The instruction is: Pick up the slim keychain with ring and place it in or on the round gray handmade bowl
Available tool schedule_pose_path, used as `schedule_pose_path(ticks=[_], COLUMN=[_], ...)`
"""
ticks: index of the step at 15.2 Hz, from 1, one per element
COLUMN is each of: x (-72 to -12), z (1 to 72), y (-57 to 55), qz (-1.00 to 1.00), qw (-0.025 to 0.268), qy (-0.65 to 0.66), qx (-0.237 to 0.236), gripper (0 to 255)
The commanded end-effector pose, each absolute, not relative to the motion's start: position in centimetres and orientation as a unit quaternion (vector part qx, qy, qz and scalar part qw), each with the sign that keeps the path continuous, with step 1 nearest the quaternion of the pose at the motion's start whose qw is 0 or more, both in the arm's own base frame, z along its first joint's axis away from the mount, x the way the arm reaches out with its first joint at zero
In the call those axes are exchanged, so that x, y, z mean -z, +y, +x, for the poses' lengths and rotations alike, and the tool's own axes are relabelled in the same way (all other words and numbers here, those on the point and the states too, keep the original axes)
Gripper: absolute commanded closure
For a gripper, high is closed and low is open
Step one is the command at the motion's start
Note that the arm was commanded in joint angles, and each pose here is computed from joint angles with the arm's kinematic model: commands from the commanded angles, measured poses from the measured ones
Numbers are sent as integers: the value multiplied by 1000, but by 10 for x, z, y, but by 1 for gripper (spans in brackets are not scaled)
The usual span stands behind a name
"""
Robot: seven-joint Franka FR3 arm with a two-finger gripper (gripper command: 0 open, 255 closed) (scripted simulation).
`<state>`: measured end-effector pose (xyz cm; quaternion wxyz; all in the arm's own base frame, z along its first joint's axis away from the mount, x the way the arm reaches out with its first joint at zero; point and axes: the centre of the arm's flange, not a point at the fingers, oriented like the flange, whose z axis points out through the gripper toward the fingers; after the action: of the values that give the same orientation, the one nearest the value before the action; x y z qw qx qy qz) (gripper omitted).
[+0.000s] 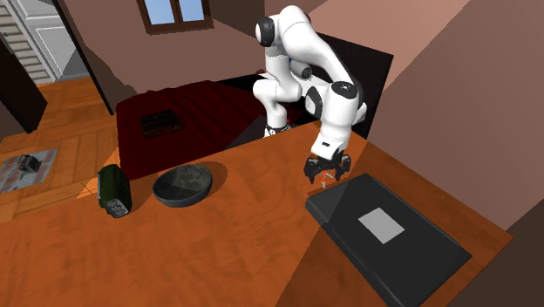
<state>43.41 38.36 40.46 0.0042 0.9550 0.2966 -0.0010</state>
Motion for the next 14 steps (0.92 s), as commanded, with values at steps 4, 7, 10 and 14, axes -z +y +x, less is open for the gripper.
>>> schedule_pose_path(ticks=[4,7,10,14], x=[-403,-403,-403,-400], z=[434,434,435,429], y=[383,383,384,385], qz=[955,955,955,955], qw=[4,4,4,4], qy=[297,297,297,297], qx=[1,1,1,1], gripper=[0,255,255,255])
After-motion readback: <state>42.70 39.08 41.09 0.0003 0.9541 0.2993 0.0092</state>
